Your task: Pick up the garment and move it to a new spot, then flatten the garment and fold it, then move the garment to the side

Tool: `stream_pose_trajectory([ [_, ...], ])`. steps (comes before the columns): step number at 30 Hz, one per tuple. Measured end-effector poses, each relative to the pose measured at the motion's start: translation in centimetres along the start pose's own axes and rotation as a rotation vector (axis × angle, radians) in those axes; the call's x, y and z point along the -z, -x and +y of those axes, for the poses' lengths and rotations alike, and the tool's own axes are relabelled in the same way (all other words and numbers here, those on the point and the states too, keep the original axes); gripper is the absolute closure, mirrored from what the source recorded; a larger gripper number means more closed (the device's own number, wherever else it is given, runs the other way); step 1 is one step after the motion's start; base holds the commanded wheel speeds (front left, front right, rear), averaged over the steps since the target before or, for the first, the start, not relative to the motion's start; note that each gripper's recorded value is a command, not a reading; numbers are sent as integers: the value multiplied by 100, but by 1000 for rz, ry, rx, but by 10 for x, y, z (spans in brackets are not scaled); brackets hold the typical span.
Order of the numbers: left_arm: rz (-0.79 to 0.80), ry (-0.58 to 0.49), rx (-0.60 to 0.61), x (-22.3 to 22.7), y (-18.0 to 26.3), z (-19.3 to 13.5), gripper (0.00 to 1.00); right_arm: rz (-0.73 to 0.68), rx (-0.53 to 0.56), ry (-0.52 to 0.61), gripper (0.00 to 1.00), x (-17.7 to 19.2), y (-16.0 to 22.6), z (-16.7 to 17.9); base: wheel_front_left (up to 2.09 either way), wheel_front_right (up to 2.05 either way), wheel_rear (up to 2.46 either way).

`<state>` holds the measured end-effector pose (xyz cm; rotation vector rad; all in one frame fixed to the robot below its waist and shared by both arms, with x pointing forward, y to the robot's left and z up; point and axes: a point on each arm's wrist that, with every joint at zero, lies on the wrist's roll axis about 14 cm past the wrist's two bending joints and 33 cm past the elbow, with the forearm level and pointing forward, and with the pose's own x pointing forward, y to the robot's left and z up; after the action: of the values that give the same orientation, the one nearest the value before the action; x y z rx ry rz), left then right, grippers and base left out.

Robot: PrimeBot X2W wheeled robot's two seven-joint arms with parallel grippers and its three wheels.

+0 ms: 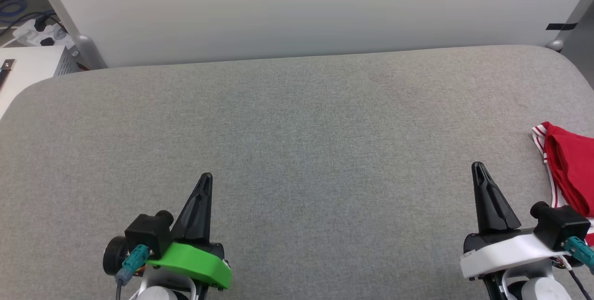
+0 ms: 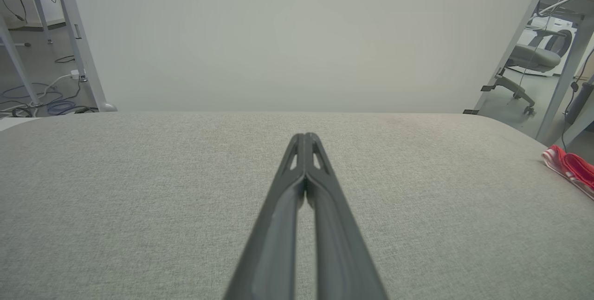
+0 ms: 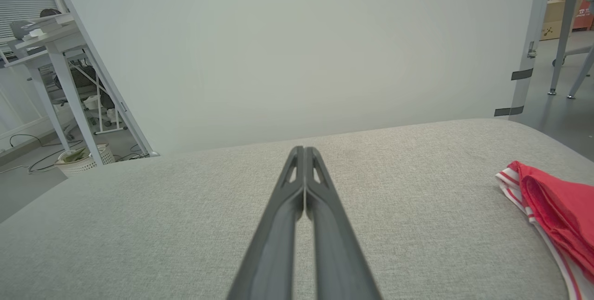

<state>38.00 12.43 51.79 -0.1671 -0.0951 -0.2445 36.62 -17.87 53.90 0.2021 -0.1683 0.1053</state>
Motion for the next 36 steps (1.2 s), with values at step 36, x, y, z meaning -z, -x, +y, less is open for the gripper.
stream_pose_trajectory([
  [36,25,-72,-55,-7,2,12,100,55,-18,71,100,5,-3,6,0,0,0],
])
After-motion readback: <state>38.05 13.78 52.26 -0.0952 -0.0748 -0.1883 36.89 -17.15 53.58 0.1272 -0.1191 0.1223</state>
